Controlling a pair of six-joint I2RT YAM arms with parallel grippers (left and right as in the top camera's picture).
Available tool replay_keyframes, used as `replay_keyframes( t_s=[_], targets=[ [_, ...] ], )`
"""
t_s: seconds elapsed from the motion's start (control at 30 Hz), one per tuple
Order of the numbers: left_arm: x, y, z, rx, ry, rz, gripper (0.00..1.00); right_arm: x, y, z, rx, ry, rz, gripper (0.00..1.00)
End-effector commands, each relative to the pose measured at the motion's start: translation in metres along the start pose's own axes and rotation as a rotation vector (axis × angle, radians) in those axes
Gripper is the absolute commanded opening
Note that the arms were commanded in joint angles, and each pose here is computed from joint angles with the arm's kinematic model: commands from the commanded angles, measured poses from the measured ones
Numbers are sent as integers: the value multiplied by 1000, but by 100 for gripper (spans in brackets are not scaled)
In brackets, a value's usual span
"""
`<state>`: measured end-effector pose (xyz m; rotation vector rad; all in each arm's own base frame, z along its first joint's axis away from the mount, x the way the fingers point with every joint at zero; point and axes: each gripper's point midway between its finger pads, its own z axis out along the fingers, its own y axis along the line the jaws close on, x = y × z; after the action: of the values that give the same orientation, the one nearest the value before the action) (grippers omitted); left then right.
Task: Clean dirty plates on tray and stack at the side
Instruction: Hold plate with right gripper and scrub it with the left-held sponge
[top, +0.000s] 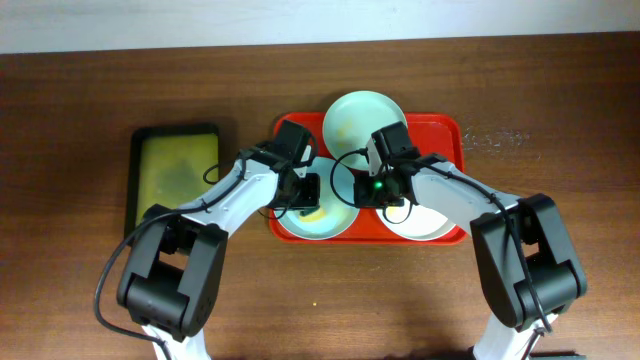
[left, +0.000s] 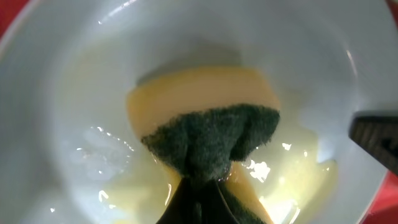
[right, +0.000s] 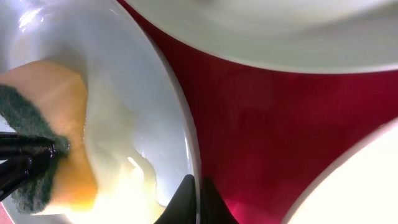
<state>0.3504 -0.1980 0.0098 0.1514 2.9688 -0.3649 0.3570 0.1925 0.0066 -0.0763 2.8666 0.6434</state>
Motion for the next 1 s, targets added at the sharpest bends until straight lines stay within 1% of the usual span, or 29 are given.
replay_keyframes(
  t_s=[0.0,0.07,0.1,0.2,0.23,0.33,0.37,0.4,0.43,0.47,0.6,0.63,0.67,0.8,0.83,0.97],
  targets=[
    [6,75,-6,-371,-25,-32,0,5,2,3,-7,17,-21,4],
    [-4,89,-26,-471,-98,-56,0,5,2,3,-7,17,-21,4],
    [-11,90,-40,-492,-142,-57,0,5,2,3,-7,17,-21,4],
    [-18,83,-58,-461,-196,-70,0,5,2,3,-8,17,-21,4],
    [-18,77,-61,-430,-201,-72,0,5,2,3,-7,17,-21,4],
    [-12,42,-60,-227,-161,-66,0,5,2,3,-7,18,-21,4],
    [-6,18,-56,-90,-119,-61,0,5,2,3,-8,18,-21,4],
    [-2,4,-54,-8,-90,-57,0,5,2,3,-8,18,-21,4],
    [2,-8,-53,54,-64,-51,0,5,2,3,-8,17,-22,4],
    [5,-12,-50,62,-51,-42,0,5,2,3,-8,17,-22,4],
    [21,-21,-21,32,1,4,0,6,2,3,-7,19,-21,4],
    [21,-16,-14,-4,2,5,0,6,2,3,-6,21,-20,4],
    [19,-2,-7,-77,-7,-18,0,7,2,3,-5,23,-20,4],
    [22,35,-1,-264,-35,-19,0,7,2,3,-5,23,-20,4],
    [25,49,-2,-335,-47,-16,0,7,2,3,-5,23,-20,4],
    [20,81,-12,-522,-110,-18,0,7,2,3,-5,24,-20,4]
  ],
)
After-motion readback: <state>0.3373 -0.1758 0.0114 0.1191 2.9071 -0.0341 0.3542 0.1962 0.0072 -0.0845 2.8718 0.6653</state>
